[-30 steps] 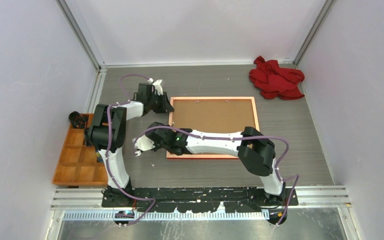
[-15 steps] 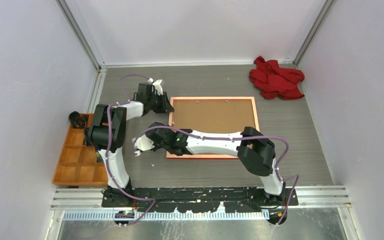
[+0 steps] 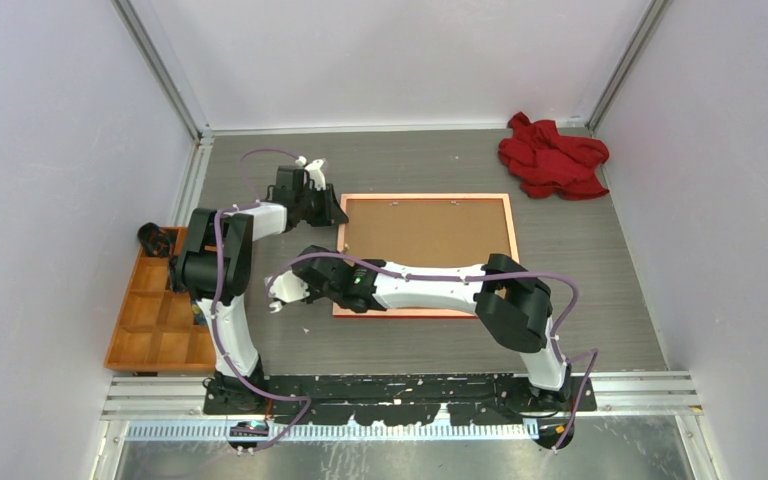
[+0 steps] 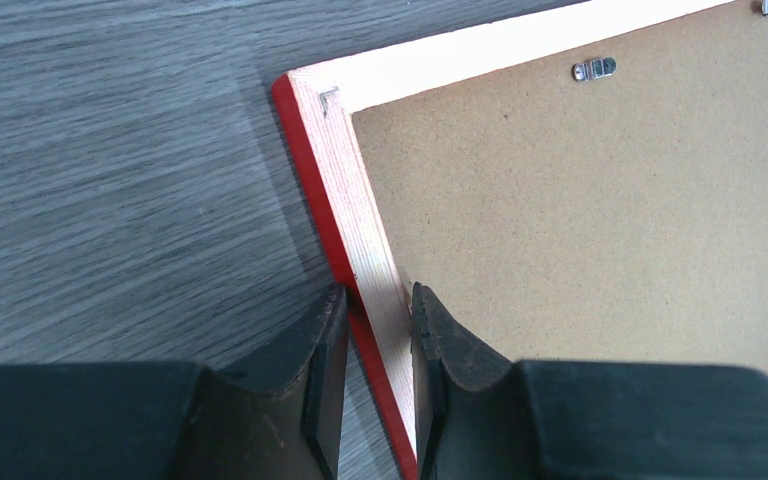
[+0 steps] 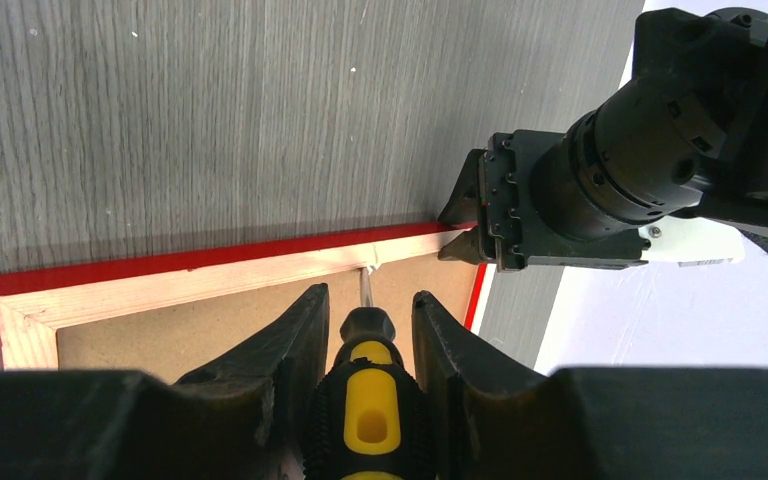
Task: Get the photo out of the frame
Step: Release the photo frame item from the photo frame.
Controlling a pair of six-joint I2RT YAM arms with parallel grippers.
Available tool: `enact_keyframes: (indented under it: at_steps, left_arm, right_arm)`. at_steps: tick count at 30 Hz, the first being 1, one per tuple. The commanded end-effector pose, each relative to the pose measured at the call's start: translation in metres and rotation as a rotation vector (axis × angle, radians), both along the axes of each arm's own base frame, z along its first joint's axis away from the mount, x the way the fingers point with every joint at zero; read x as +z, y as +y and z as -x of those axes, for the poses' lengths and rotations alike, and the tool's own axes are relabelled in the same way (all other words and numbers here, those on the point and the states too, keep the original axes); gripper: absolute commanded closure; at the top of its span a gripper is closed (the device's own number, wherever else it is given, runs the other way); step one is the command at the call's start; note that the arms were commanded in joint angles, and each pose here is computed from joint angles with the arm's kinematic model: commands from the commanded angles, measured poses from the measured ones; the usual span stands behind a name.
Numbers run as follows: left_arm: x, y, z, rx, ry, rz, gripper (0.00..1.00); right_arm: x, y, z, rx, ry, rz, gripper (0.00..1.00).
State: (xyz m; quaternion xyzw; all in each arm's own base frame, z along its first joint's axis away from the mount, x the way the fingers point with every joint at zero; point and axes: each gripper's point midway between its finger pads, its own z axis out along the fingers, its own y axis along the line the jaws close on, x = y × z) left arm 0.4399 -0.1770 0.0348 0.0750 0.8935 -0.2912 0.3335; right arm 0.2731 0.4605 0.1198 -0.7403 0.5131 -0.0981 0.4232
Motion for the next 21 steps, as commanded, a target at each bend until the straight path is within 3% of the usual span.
enact_keyframes:
  at_steps: [1, 21]
  left_arm:
    - [-0.0107, -0.0036, 0.018, -0.058, 0.042, 0.005, 0.77]
    - [-0.0098, -0.0032, 0.0179, -0.057, 0.036, 0.007, 0.77]
  right_arm:
    - [-0.0048, -0.022, -0.0098, -0.063, 0.019, 0.022, 0.99]
    - [-0.0039, -0.0259, -0.0068, -0.092, 0.047, 0.006, 0.99]
